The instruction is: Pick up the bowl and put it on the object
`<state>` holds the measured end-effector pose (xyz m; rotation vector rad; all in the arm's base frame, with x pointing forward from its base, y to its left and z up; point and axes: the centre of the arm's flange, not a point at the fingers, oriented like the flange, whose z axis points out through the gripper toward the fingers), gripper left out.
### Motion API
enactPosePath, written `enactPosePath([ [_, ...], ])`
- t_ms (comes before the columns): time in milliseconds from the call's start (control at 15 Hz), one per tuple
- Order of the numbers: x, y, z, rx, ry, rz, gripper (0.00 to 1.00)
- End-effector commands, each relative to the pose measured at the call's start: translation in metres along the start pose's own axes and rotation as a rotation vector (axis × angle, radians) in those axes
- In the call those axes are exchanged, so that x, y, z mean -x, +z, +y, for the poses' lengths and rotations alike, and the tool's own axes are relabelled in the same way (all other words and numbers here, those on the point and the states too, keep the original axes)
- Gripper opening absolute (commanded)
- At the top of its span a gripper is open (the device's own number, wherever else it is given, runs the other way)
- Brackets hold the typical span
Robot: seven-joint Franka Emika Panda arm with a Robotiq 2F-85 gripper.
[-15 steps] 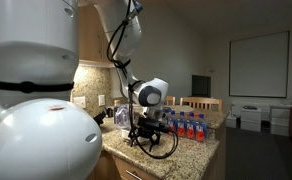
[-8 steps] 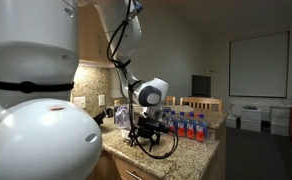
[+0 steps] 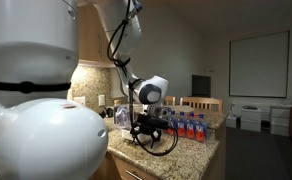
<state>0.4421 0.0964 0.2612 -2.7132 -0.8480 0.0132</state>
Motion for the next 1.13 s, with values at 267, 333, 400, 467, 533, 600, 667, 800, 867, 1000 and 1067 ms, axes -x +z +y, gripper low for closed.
enactPosePath([
  [267,-0.004,-0.041,-0.035,0.157,0.374,0.066,1.00],
  [333,-0.002,-0.049,-0.037,0.191,0.413,0.065,1.00],
  [400,0.002,-0.055,-0.037,0.218,0.454,0.058,1.00],
  [467,0.006,-0.062,-0.037,0.248,0.497,0.053,1.00],
  [533,0.008,-0.066,-0.036,0.275,0.541,0.046,1.00],
  [600,0.010,-0.070,-0.036,0.282,0.571,0.039,1.00],
  [667,0.010,-0.073,-0.036,0.286,0.590,0.038,1.00],
  [800,0.002,-0.066,-0.027,0.266,0.558,0.049,1.00],
  [867,0.003,-0.069,-0.029,0.268,0.566,0.053,1.00],
  [1000,0.003,-0.070,-0.029,0.268,0.572,0.055,1.00],
  [1067,0.003,-0.070,-0.029,0.268,0.572,0.055,1.00],
])
